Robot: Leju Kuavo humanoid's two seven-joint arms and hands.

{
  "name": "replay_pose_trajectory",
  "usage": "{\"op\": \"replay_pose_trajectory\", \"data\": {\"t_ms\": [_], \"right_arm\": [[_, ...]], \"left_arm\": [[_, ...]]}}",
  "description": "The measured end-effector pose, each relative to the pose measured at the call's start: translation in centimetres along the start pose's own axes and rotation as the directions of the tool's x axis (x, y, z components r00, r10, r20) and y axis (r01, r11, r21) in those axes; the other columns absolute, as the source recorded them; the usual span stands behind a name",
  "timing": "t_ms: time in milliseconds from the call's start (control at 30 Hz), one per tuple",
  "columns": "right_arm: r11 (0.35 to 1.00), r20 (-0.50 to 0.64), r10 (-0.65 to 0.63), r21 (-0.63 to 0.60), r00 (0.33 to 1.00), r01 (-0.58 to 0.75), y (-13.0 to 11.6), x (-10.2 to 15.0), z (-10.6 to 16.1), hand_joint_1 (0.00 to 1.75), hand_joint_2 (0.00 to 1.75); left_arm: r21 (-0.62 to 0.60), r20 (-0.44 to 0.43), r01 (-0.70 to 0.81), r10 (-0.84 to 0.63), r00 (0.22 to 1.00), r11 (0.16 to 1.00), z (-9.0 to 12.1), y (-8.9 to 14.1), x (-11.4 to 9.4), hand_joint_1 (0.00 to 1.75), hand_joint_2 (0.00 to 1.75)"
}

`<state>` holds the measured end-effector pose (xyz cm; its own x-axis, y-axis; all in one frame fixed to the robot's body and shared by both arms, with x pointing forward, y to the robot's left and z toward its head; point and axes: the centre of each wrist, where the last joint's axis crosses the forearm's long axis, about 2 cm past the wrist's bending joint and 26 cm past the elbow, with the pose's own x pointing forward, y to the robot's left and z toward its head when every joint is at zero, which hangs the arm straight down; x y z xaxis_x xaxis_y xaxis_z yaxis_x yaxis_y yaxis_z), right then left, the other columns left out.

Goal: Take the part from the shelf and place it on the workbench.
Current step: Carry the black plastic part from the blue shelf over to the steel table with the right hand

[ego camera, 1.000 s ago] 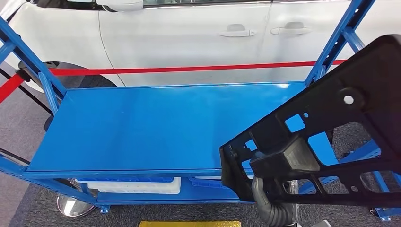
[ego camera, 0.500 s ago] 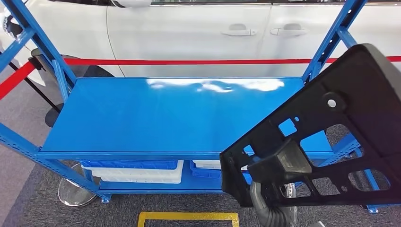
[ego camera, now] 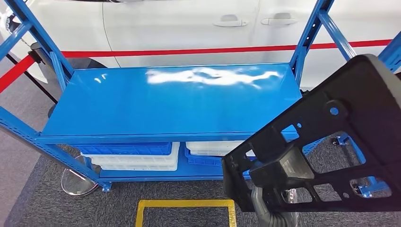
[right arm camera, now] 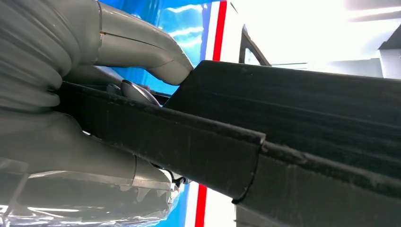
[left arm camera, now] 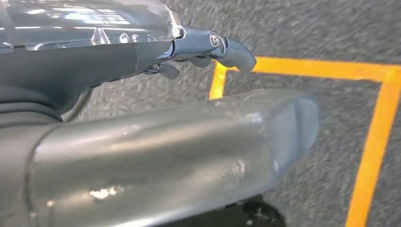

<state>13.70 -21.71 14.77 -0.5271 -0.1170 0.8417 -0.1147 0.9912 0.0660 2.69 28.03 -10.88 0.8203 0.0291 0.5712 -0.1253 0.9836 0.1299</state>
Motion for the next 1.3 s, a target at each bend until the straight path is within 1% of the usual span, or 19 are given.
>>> {"op": "replay_pose_trajectory", "data": {"t_ms": [533,733,833,1067,1300], "right_arm": [[1.0,-0.023,0.022,-0.002,0.999,-0.022,0.0,0.0,0.0,1.75,1.75],[1.0,-0.038,0.03,0.004,0.999,-0.03,-0.1,0.1,-0.2,1.75,1.75],[1.0,-0.033,0.03,0.008,0.999,-0.03,-0.1,0.2,-0.3,1.75,1.75],[1.0,-0.034,0.029,0.008,0.999,-0.029,0.0,0.2,-0.2,1.75,1.75],[0.999,-0.03,0.032,0.01,0.999,-0.031,0.0,0.3,-0.3,1.75,1.75]], "left_arm": [[-0.011,0.004,0.002,-0.002,1.0,1.0,-0.1,-0.2,0.4,0.0,0.0],[-0.031,0.004,-0.01,0.01,1.0,0.999,0.0,-1.8,1.0,0.0,0.0],[-0.034,0.001,-0.012,0.012,1.0,0.999,0.0,-2.2,1.1,0.0,0.0],[-0.03,-0.006,-0.01,0.01,1.0,1.0,0.0,-2.0,1.0,0.0,0.0],[-0.026,0.005,-0.005,0.005,1.0,1.0,-0.2,-1.8,1.4,0.0,0.0]]}}
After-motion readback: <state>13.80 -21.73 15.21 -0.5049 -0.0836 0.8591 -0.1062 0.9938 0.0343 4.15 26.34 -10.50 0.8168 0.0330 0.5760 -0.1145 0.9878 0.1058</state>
